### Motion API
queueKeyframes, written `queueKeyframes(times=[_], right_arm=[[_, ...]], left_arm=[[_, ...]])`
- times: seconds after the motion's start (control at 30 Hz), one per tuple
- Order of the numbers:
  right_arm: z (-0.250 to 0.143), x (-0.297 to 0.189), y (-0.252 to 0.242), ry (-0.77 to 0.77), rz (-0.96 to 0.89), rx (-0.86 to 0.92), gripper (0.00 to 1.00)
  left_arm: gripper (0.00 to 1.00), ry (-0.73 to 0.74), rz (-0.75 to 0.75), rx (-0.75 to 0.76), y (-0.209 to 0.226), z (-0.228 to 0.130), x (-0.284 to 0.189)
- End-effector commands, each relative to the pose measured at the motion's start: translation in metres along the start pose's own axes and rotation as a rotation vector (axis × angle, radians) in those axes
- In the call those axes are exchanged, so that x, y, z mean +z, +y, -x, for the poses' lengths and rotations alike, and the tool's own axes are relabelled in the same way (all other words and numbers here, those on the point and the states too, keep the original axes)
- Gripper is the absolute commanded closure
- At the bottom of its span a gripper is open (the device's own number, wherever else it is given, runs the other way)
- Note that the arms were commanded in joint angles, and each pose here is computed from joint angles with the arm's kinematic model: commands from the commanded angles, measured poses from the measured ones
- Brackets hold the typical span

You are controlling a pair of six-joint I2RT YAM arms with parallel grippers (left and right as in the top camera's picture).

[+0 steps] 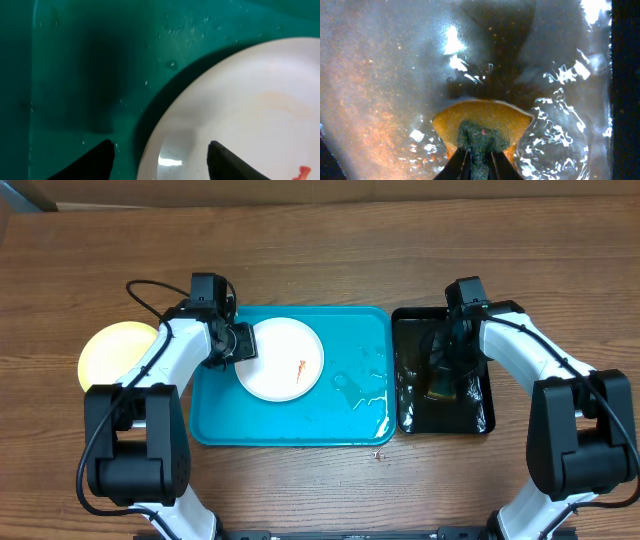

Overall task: Clean dirty plates on tray and stack at the side
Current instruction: 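Grasp the sponge in the black tray with the right gripper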

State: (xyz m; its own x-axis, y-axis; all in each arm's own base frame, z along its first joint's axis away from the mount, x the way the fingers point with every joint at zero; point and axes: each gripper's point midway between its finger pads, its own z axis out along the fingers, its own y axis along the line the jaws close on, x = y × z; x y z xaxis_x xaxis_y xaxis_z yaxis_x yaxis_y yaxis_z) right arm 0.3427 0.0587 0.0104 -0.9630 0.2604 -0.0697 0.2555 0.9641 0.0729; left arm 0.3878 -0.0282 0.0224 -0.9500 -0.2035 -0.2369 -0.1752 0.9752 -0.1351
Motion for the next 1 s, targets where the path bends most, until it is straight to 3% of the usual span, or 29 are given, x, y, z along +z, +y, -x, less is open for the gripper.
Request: queueKeyframes(times=[0.0, 0.13, 0.37, 0.47, 0.63, 0.67, 0.97], right_arm=[[-0.006, -0.001, 0.002, 0.018, 0.021, 0.004, 0.86], [-0.008, -0.001, 0.001, 0.026, 0.018, 0.005, 0.78], [-0.013, -0.001, -0.001, 0.046, 0.010, 0.006, 0.78], [-0.013, -0.001, -0.001, 0.046, 0.010, 0.006, 0.78], [-0.011, -0.002, 0.000, 0.041, 0.011, -0.005, 0.96], [-0.008, -0.004, 0.001, 0.030, 0.016, -0.014, 0.96], [0.000, -0.025, 0.023, 0.036, 0.112, -0.174, 0.96]], left_arm=[[0.41, -0.028, 0.051, 0.049, 0.009, 0.009, 0.002], [0.39, -0.022, 0.061, 0.053, 0.011, 0.006, 0.004], [0.37, -0.015, 0.108, 0.072, 0.021, -0.010, 0.019], [0.52, -0.006, 0.109, 0.071, 0.021, -0.013, 0.020], [0.88, 0.050, 0.048, 0.068, 0.012, -0.026, 0.020], [0.94, 0.074, 0.025, 0.066, 0.008, -0.032, 0.020], [0.94, 0.255, -0.162, 0.031, -0.021, -0.072, 0.010]])
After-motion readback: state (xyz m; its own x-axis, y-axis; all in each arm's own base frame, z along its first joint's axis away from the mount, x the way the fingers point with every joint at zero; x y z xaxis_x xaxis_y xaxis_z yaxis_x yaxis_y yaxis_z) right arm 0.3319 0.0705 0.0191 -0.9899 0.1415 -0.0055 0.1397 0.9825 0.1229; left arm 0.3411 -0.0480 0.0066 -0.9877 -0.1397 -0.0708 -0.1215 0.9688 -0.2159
